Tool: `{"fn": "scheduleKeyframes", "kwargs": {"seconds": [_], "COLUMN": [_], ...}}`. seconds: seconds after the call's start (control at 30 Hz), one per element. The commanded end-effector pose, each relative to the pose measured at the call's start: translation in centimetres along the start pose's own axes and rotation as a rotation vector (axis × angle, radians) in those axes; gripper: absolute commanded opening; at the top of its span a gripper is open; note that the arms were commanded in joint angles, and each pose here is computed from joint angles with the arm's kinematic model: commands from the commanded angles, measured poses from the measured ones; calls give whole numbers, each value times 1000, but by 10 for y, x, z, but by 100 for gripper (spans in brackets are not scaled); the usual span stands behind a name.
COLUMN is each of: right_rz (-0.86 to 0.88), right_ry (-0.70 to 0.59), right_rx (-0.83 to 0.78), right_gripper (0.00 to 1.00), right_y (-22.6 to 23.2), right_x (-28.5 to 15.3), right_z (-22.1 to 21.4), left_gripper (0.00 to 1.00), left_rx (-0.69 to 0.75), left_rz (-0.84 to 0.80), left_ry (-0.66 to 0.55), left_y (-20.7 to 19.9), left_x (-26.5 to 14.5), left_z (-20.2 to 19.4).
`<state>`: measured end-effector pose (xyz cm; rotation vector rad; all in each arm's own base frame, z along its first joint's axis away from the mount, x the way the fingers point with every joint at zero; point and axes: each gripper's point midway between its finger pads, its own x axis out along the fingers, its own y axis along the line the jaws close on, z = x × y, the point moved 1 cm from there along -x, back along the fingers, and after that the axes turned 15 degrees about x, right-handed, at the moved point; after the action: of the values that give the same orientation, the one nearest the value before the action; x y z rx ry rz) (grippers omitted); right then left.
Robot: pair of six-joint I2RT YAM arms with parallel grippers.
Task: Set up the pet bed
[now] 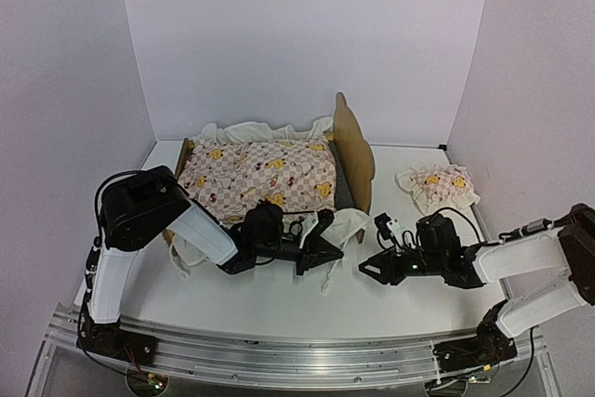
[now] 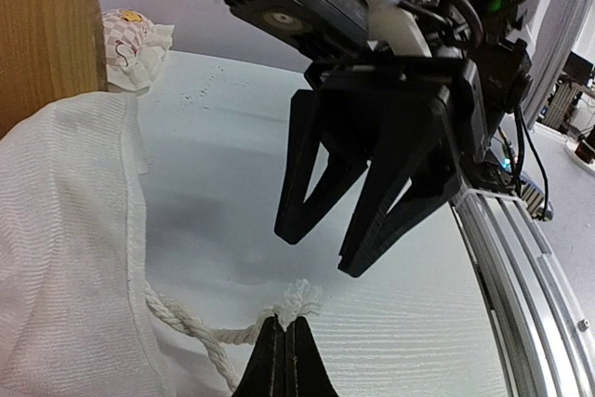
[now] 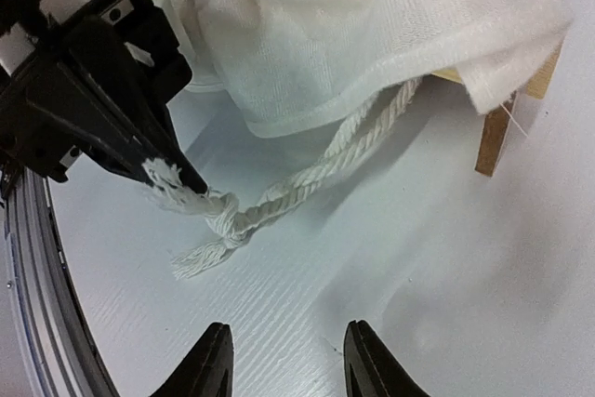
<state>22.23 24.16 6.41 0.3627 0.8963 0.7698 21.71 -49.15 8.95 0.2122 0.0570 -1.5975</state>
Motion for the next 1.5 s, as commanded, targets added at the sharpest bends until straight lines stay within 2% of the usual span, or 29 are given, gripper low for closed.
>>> {"fn": "scheduleKeyframes", "kwargs": {"seconds": [0.0,0.2,0.43,0.7,0.77,0.93,1.0,1.03,1.07,1.13,1.2,1.33,1.47], "right_rz": [135,153,147,179,196,195,176,162,145,106,66,25,26], "right_ry": [-189,-196,-190,-171,-158,-144,-153,-158,-164,-167,-162,-137,-125], "right_rx": [-187,-238,-224,-211,-206,-161,-121,-96,-64,0,52,127,148], "right_gripper": [40,37,25,22,19,1,0,0,0,0,0,0,0], "right_y": [31,35,32,38,40,38,34,31,28,19,10,0,-1], "right_x": [1,11,20,26,27,29,27,26,25,22,21,23,25], "right_z": [40,43,44,46,44,41,42,42,42,38,33,24,22], "left_gripper": [0,0,0,0,0,0,0,2,8,28,37,17,16], "left_rx": [-33,-38,-28,-38,-26,-18,-15,-14,-12,6,18,-10,-60], "left_rz": [-1,3,8,18,17,19,19,20,22,33,89,224,291], "left_ry": [-89,-93,-94,-95,-100,-99,-97,-94,-91,-77,-50,28,70], "left_y": [12,14,16,19,19,19,19,19,19,19,26,43,45], "left_x": [1,3,4,5,5,5,5,5,5,6,7,10,19], "left_z": [38,37,36,35,37,36,36,35,35,32,28,14,5]}}
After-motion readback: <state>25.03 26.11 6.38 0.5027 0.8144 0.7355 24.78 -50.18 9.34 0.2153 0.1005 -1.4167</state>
